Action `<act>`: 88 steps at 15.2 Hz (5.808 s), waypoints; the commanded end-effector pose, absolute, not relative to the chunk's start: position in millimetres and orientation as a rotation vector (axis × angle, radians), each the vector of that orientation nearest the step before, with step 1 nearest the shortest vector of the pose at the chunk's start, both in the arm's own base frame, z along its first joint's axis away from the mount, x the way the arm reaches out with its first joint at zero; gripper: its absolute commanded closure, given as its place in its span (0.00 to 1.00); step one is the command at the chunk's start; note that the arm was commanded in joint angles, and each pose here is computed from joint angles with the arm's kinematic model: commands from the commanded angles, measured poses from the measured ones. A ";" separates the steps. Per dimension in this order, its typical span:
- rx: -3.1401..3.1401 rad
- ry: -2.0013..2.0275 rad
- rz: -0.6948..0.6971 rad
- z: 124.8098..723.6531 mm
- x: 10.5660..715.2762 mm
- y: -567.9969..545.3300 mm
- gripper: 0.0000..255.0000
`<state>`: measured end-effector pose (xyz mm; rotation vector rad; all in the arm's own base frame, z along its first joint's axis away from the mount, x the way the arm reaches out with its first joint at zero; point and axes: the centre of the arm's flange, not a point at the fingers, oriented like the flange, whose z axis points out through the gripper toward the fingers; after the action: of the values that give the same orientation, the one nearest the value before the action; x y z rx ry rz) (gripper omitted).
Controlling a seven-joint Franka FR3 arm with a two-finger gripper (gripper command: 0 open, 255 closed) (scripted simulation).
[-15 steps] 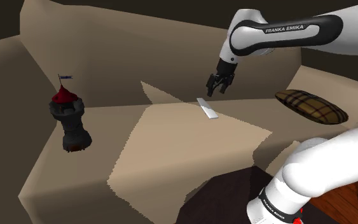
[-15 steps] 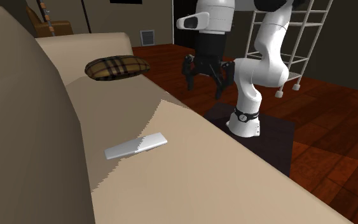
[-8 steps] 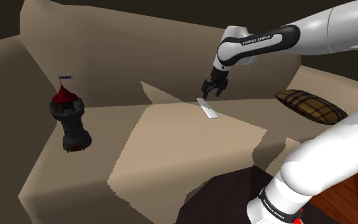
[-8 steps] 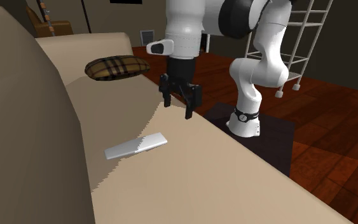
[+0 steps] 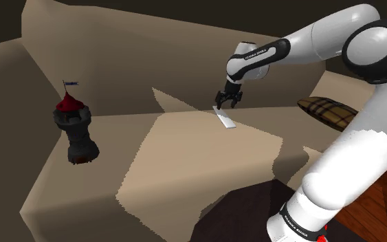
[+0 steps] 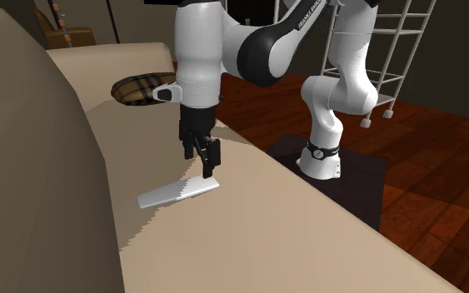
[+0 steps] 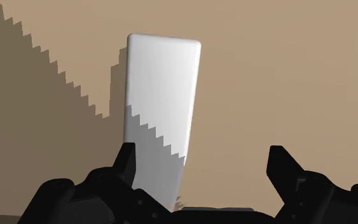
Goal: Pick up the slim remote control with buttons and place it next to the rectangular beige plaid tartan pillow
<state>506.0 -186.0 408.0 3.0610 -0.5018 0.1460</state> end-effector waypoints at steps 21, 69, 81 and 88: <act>3.030 -0.617 0.150 327.0 537.1 -235.0 1.00; 3.030 -0.617 0.151 532.9 537.1 -235.0 1.00; 3.030 -0.617 0.151 556.2 465.0 -292.8 1.00; 3.030 -0.617 0.151 556.2 393.0 -350.6 1.00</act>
<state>403.6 -339.8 554.5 3.0292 -0.6195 0.1500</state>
